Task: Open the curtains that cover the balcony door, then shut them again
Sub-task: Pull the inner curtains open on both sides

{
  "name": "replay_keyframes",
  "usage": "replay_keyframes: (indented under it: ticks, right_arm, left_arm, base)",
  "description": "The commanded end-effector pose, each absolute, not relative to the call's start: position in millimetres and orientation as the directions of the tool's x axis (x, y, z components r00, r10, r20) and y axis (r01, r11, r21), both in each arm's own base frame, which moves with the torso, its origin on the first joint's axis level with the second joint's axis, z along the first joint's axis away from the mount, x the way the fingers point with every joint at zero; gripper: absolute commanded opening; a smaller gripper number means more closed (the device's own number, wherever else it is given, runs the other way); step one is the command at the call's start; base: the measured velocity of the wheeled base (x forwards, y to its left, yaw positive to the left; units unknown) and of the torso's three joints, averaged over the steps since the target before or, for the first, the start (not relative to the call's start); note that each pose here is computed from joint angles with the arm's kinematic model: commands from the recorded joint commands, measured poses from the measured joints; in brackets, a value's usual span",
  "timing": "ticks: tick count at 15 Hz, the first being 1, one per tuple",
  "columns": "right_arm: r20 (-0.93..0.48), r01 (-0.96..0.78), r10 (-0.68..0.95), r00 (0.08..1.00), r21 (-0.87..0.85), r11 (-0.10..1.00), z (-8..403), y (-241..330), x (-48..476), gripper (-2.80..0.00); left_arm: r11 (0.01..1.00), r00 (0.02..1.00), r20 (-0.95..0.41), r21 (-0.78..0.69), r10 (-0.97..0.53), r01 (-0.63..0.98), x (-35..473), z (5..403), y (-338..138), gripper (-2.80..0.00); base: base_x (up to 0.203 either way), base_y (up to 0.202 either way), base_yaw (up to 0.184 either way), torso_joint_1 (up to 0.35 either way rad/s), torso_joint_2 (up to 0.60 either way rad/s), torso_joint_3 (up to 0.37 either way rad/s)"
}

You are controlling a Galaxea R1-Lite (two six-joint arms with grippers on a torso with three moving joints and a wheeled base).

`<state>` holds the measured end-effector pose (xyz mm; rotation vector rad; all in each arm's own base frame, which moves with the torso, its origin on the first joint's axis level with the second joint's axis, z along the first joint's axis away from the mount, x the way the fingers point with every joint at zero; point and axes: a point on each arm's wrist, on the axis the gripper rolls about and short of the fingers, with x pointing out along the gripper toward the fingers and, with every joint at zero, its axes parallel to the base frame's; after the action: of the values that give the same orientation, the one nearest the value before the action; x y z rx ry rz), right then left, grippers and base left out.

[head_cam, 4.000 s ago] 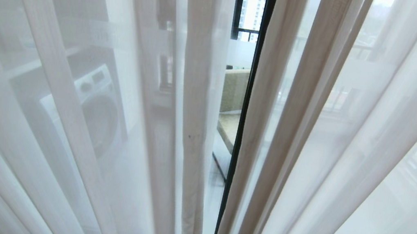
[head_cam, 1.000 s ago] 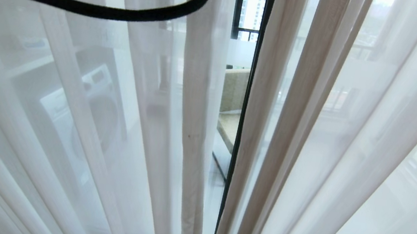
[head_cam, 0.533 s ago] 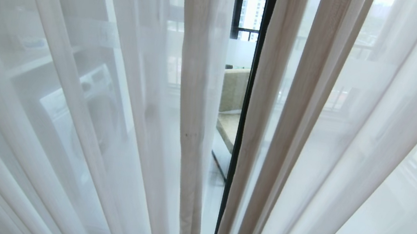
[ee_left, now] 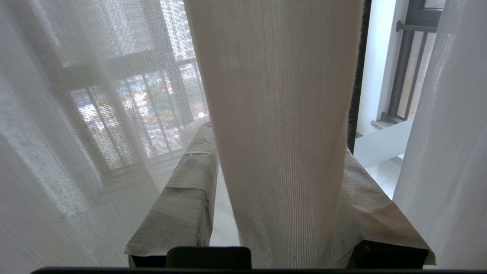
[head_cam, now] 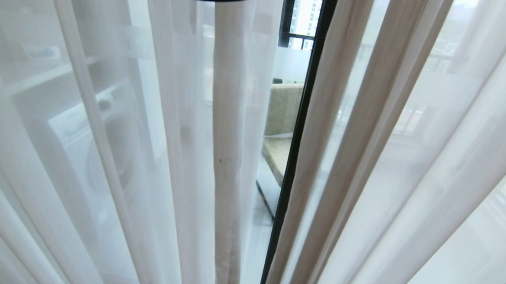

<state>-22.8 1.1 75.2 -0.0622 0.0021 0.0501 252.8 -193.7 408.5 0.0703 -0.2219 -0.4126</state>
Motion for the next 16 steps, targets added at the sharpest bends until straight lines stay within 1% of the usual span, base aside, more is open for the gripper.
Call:
replay_keyframes:
  ticks: [1,7,10,13,16]
  right_arm:
    - [-0.003,-0.051,0.051,0.999,-0.063,0.997,75.2,1.1,-22.8,-2.80]
    - [-0.003,-0.051,0.051,0.999,-0.063,0.997,75.2,1.1,-22.8,-2.80]
    - [-0.003,-0.051,0.051,0.999,-0.063,0.997,75.2,1.1,-22.8,-2.80]
    - [-0.003,-0.051,0.051,0.999,-0.063,0.997,75.2,1.1,-22.8,-2.80]
    - [-0.003,-0.051,0.051,0.999,-0.063,0.997,75.2,1.1,-22.8,-2.80]
  left_arm:
    - [0.917,0.895,0.201,0.112,-0.398,0.382,253.3,408.8,-192.1,-2.80]
    - [0.934,0.917,0.198,0.161,-0.346,0.318,261.9,408.3,-177.5,-2.80]
    - [0.949,0.934,0.193,0.160,-0.302,0.273,262.1,408.3,-166.2,-2.80]
    - [0.971,0.958,0.199,0.159,-0.207,0.177,266.1,410.0,-133.4,-2.80]
    - [0.989,0.964,0.248,0.136,-0.097,0.064,268.4,416.2,-97.8,-2.80]
  base:
    - [0.000,0.000,0.000,0.000,0.00,0.000]
    - [0.000,0.000,0.000,0.000,0.00,0.000]
    - [0.000,0.000,0.000,0.000,0.00,0.000]
    - [0.000,0.000,0.000,0.000,0.00,0.000]
    - [0.000,0.000,0.000,0.000,0.00,0.000]
